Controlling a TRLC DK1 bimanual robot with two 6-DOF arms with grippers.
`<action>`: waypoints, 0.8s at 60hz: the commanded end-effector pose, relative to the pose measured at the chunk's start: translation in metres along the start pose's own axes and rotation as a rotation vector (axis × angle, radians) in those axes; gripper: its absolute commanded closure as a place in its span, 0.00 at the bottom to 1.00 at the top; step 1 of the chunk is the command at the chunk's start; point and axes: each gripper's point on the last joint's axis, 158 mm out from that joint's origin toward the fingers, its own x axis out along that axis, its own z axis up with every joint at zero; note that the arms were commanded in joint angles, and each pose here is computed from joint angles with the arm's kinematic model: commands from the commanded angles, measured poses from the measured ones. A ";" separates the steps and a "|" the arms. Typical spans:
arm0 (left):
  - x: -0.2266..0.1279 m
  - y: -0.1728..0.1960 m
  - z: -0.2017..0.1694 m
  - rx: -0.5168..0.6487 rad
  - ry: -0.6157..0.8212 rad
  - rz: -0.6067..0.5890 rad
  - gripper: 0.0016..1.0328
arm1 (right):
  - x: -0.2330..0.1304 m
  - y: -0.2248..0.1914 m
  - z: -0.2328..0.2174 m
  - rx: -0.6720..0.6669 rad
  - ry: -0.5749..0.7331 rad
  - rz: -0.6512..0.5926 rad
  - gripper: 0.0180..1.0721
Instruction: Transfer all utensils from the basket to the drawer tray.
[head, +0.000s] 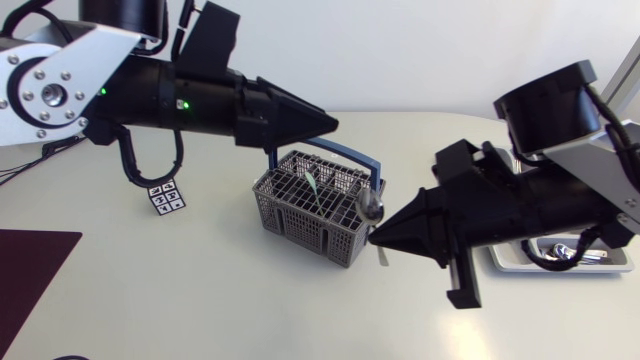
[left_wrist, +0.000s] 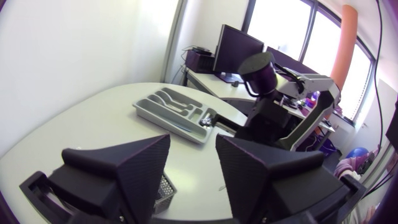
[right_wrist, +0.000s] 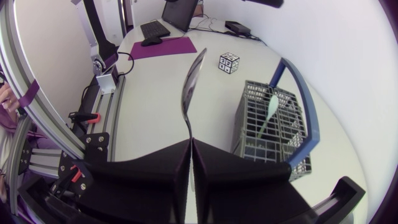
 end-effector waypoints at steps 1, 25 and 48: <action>-0.016 0.016 0.016 -0.013 -0.042 0.061 0.42 | -0.016 -0.009 -0.018 -0.007 0.021 -0.050 0.95; -0.008 0.088 -0.062 -0.095 0.138 0.369 0.45 | -0.113 -0.107 -0.145 0.080 0.194 -0.385 0.95; 0.011 0.105 -0.097 -0.154 0.265 0.408 0.46 | -0.202 -0.165 -0.282 0.121 0.397 -0.556 0.95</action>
